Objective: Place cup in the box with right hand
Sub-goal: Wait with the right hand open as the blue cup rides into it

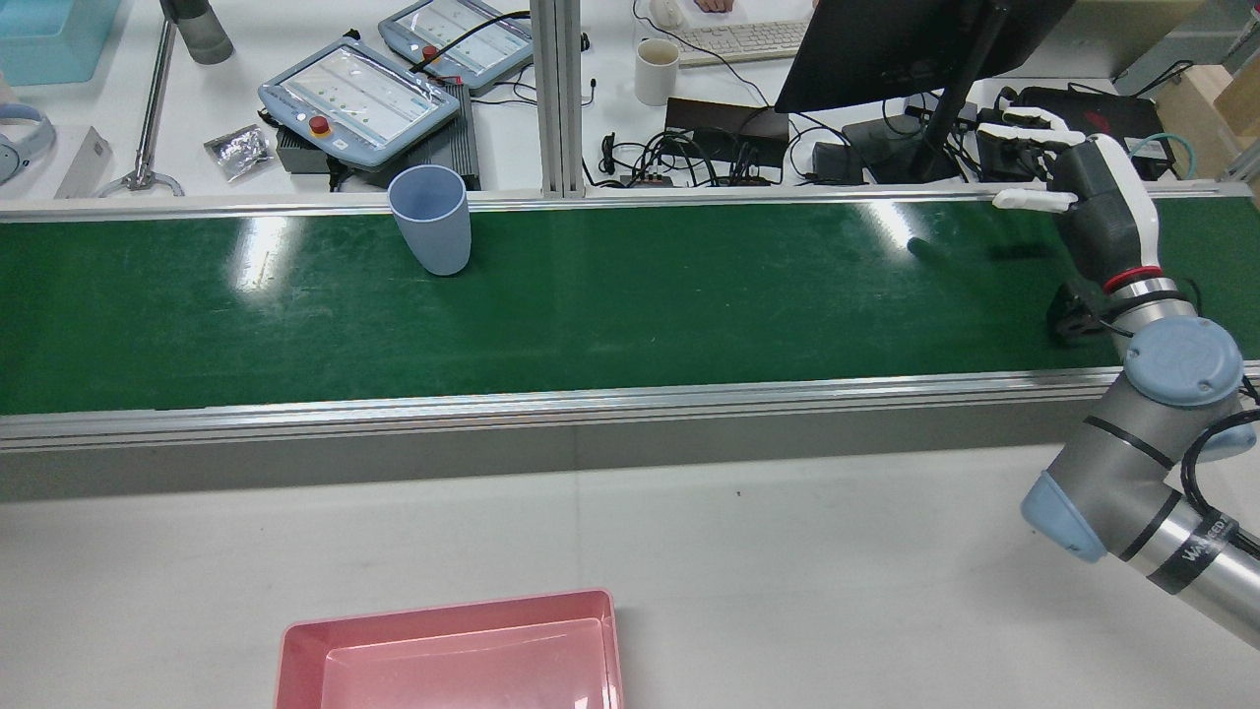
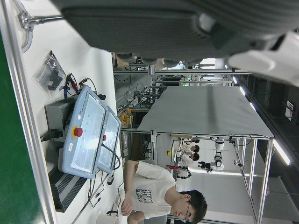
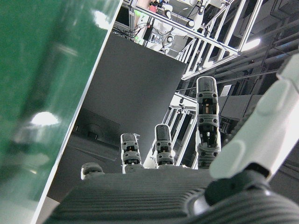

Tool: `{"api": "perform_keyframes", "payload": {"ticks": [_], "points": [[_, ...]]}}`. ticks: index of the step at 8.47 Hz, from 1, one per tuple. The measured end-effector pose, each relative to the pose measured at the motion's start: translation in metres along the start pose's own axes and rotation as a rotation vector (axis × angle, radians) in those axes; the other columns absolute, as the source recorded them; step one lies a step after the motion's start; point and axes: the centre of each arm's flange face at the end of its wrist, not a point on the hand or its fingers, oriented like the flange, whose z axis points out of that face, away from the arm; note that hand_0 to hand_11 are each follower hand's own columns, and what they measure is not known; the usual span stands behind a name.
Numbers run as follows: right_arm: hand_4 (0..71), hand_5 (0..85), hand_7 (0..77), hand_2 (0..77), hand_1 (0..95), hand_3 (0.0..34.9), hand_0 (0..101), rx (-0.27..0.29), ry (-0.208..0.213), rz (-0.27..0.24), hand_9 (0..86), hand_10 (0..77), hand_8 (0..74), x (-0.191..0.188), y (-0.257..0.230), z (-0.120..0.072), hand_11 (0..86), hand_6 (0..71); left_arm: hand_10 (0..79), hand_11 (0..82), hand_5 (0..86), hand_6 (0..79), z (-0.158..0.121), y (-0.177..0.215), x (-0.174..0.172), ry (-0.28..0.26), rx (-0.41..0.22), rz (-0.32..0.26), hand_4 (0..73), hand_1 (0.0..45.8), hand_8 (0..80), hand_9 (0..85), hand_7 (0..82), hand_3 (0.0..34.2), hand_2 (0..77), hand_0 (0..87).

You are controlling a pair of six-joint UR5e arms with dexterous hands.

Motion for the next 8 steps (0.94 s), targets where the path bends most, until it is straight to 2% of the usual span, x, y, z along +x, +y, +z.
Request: {"api": "perform_keyframes", "payload": {"ticks": [2, 6, 7, 8], "points": [[43.1, 0.5, 32.2, 1.1, 0.5, 16.9, 44, -0.004, 0.009, 0.001, 15.8, 0.5, 7.1, -0.0001, 0.0011, -0.0002, 1.1, 3.8, 0.0, 0.0, 0.0, 0.0, 0.0000, 0.0000, 0.0000, 0.000, 0.000, 0.000, 0.0, 0.5, 0.0, 0.0, 0.0, 0.0, 0.5, 0.0], [45.3, 1.1, 32.2, 1.1, 0.5, 17.2, 44, -0.015, 0.034, -0.002, 15.8, 0.5, 7.6, 0.0021, 0.0048, 0.0000, 1.1, 3.8, 0.0, 0.0, 0.0, 0.0, 0.0000, 0.0002, 0.0001, 0.000, 0.000, 0.000, 0.0, 0.5, 0.0, 0.0, 0.0, 0.0, 0.5, 0.0], [45.3, 0.5, 32.7, 1.1, 0.5, 15.6, 44, -0.017, 0.036, 0.000, 15.8, 0.5, 7.6, 0.0020, 0.0056, 0.0002, 1.1, 3.8, 0.0, 0.0, 0.0, 0.0, 0.0000, 0.0002, 0.0000, 0.000, 0.000, 0.000, 0.0, 0.5, 0.0, 0.0, 0.0, 0.0, 0.5, 0.0], [45.3, 0.5, 32.7, 1.1, 0.5, 15.6, 44, -0.020, 0.037, 0.002, 15.8, 0.5, 7.6, 0.0019, 0.0073, 0.0008, 1.1, 3.8, 0.0, 0.0, 0.0, 0.0, -0.0001, 0.0002, 0.0002, 0.000, 0.000, 0.000, 0.0, 0.5, 0.0, 0.0, 0.0, 0.0, 0.5, 0.0]]}}
